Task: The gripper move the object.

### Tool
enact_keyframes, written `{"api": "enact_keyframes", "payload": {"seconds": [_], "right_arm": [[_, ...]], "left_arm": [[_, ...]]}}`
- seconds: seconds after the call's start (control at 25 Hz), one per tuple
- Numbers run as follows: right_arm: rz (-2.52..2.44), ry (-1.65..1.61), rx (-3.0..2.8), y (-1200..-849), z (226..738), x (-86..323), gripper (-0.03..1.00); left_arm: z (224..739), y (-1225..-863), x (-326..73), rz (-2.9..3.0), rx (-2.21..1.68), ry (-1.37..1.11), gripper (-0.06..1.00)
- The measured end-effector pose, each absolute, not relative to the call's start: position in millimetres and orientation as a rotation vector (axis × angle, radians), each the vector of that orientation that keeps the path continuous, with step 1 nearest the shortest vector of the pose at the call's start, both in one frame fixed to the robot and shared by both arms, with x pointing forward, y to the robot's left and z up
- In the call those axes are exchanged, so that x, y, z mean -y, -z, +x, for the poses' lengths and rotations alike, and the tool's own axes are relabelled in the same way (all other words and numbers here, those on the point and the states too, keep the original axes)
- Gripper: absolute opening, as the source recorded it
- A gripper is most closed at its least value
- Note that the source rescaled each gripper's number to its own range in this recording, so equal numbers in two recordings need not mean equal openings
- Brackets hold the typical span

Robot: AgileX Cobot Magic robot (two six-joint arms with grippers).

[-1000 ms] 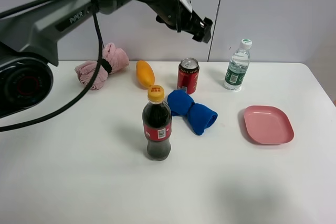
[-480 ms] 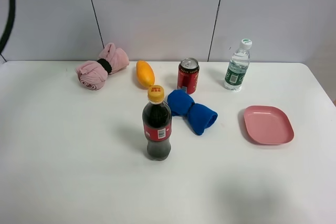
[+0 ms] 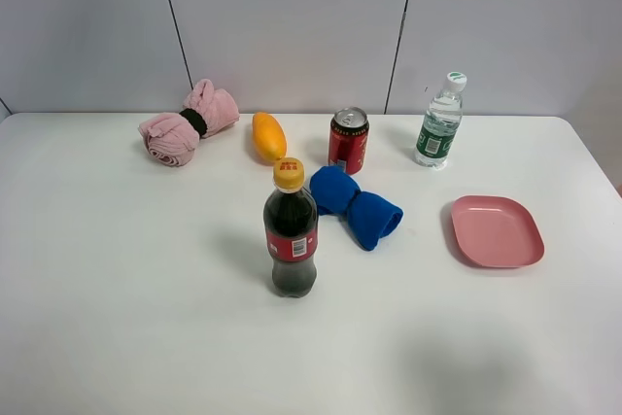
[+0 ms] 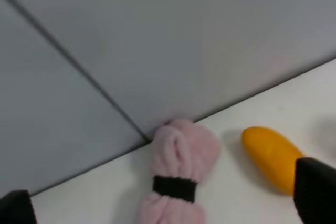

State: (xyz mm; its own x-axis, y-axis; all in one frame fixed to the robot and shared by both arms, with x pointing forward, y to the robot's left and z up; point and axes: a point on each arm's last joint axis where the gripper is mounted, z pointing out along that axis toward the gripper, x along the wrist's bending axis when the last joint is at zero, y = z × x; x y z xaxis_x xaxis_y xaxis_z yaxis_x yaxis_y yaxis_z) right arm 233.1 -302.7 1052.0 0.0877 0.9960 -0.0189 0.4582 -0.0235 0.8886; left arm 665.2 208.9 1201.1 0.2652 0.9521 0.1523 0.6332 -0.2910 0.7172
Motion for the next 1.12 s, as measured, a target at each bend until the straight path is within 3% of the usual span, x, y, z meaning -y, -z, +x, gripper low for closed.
{"api": "enact_keyframes", "payload": {"seconds": [0.68,1.12], "right_arm": [[1.593,-0.878,-1.476,-1052,233,303,1.00],[1.593,-0.878,-1.476,-1052,233,303,1.00]], "left_arm": [[639,-1225,-331,1.871,-1.728,-0.942,0.99],[579,-1206,-342,1.994,-1.843,-0.886,0.99]]}}
